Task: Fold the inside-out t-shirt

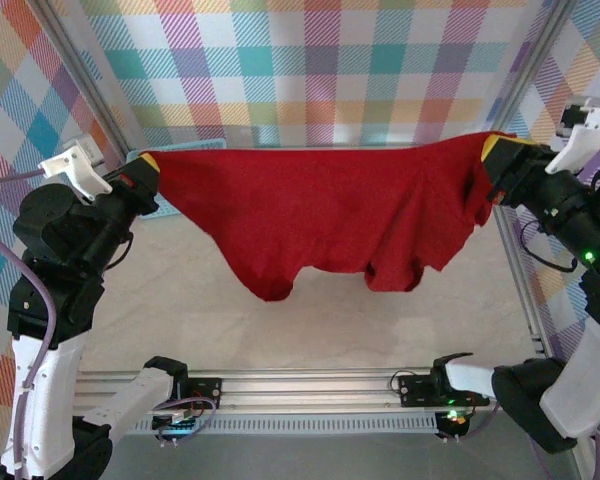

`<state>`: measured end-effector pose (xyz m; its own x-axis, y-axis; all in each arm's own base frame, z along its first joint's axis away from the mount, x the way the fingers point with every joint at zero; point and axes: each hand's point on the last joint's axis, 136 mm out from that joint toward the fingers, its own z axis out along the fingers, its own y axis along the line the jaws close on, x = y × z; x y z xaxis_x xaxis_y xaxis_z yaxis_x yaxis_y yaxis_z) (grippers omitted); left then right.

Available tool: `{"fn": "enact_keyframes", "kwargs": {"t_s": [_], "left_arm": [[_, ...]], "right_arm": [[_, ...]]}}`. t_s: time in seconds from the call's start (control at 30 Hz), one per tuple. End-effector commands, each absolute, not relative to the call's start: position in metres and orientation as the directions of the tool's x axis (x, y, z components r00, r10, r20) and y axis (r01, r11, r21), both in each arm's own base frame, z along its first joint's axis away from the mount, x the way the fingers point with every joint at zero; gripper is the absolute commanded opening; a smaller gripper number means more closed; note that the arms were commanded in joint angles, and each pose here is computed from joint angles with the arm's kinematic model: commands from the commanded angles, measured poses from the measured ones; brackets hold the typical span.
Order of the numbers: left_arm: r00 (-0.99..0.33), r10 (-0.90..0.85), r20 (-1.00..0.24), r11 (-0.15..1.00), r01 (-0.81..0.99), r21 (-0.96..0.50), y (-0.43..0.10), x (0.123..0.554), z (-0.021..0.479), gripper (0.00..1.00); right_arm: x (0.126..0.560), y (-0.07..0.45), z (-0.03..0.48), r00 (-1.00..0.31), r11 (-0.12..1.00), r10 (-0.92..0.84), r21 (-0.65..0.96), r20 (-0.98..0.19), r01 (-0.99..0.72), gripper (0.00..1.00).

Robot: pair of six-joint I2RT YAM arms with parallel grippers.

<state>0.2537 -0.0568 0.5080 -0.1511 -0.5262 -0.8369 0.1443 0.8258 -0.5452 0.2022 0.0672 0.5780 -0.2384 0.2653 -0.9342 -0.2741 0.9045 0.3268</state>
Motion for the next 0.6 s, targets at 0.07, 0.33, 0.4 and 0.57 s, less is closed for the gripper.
{"fn": "enact_keyframes", "kwargs": {"t_s": [0.07,0.33,0.4,0.57], "left_arm": [[-0.331,-0.469,-0.819,0.876,-0.052,-0.480,-0.059,0.322,0.428,0.00],[-0.590,-0.423,-0.688,0.900,-0.182,-0.397,-0.090,0.433,0.325,0.00],[-0.596,-0.426,-0.681,0.899,-0.197,-0.390,-0.091,0.457,0.324,0.00],[-0.506,-0.475,-0.720,0.868,-0.137,-0.477,-0.092,0.506,0.385,0.00]], "right_arm": [[0.288,0.072,0.520,-0.365,0.950,0.195,0.267,-0.910,-0.161,0.00],[0.407,0.059,0.453,-0.504,0.958,0.230,0.285,-0.832,-0.033,0.00],[0.434,0.054,0.455,-0.499,0.944,0.265,0.328,-0.825,-0.041,0.00],[0.470,0.043,0.513,-0.369,0.882,0.348,0.435,-0.862,-0.184,0.00]]}}
